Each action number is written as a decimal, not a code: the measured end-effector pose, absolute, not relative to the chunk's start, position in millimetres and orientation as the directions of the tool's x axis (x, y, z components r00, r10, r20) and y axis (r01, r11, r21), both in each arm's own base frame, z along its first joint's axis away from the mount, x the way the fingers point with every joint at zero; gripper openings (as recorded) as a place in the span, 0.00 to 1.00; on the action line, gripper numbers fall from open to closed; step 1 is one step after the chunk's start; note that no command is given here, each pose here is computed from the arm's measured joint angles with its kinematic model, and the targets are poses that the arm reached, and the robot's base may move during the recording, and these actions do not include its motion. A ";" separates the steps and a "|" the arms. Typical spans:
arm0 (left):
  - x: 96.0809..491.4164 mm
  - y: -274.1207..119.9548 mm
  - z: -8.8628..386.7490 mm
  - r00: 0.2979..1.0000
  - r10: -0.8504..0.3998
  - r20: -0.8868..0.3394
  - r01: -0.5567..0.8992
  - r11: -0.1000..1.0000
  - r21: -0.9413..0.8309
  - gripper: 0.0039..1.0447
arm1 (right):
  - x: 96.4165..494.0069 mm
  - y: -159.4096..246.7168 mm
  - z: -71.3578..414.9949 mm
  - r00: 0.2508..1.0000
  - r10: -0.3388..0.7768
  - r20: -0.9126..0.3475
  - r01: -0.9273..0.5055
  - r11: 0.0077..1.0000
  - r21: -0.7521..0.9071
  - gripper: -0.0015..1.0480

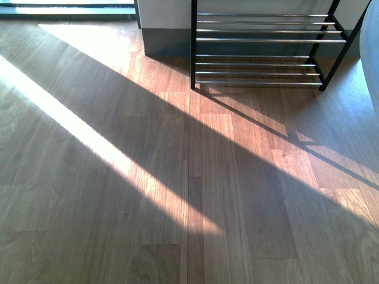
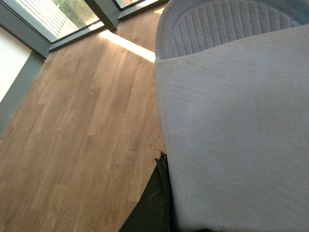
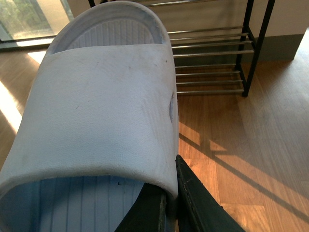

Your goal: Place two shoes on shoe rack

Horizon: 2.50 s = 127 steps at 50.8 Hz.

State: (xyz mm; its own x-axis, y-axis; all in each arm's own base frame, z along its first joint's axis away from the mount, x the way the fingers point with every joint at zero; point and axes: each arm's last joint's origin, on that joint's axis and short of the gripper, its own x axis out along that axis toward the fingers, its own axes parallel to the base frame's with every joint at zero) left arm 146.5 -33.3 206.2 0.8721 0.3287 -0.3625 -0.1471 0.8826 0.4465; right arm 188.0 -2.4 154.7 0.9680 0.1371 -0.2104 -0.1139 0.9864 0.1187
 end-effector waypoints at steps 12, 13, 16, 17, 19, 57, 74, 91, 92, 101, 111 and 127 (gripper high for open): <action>146.6 -33.3 206.1 0.872 0.329 -0.363 -0.148 0.883 0.445 0.02 | 188.0 -2.4 154.8 0.968 0.137 -0.210 -0.114 0.986 0.119 0.02; 146.6 -33.3 206.1 0.872 0.329 -0.363 -0.148 0.883 0.445 0.02 | 188.0 -2.4 154.8 0.968 0.137 -0.210 -0.114 0.986 0.119 0.02; 146.5 -33.3 206.2 0.872 0.329 -0.362 -0.149 0.883 0.445 0.02 | 188.0 -2.4 154.8 0.968 0.137 -0.210 -0.114 0.986 0.119 0.02; 146.5 -33.3 206.2 0.872 0.329 -0.362 -0.149 0.883 0.445 0.02 | 188.0 -2.4 154.8 0.968 0.137 -0.210 -0.114 0.986 0.119 0.02; 146.5 -33.3 206.2 0.872 0.329 -0.363 -0.148 0.883 0.445 0.02 | 188.0 -2.4 154.7 0.968 0.136 -0.211 -0.113 0.986 0.119 0.02; 146.6 -33.4 206.1 0.872 0.329 -0.363 -0.148 0.883 0.445 0.02 | 188.0 -2.4 154.8 0.968 0.137 -0.210 -0.114 0.986 0.119 0.02; 146.6 -33.3 206.1 0.872 0.329 -0.363 -0.149 0.883 0.445 0.02 | 188.0 -2.4 154.8 0.968 0.137 -0.210 -0.114 0.986 0.119 0.02; 146.8 -33.4 205.9 0.871 0.329 -0.364 -0.148 0.883 0.445 0.02 | 188.1 -2.4 154.5 0.968 0.137 -0.212 -0.113 0.986 0.119 0.02; 146.8 -33.4 205.9 0.871 0.329 -0.364 -0.148 0.883 0.445 0.02 | 188.1 -2.4 154.5 0.968 0.137 -0.212 -0.113 0.986 0.119 0.02; 146.8 -33.4 205.9 0.871 0.329 -0.364 -0.148 0.883 0.445 0.02 | 188.1 -2.4 154.6 0.968 0.137 -0.211 -0.114 0.986 0.119 0.02; 146.7 -33.3 205.6 0.871 0.329 -0.365 -0.147 0.883 0.446 0.02 | 188.0 -2.4 154.5 0.968 0.137 -0.211 -0.114 0.986 0.119 0.02; 146.7 -33.3 205.6 0.871 0.329 -0.365 -0.147 0.883 0.446 0.02 | 188.0 -2.4 154.5 0.968 0.137 -0.211 -0.113 0.986 0.119 0.02</action>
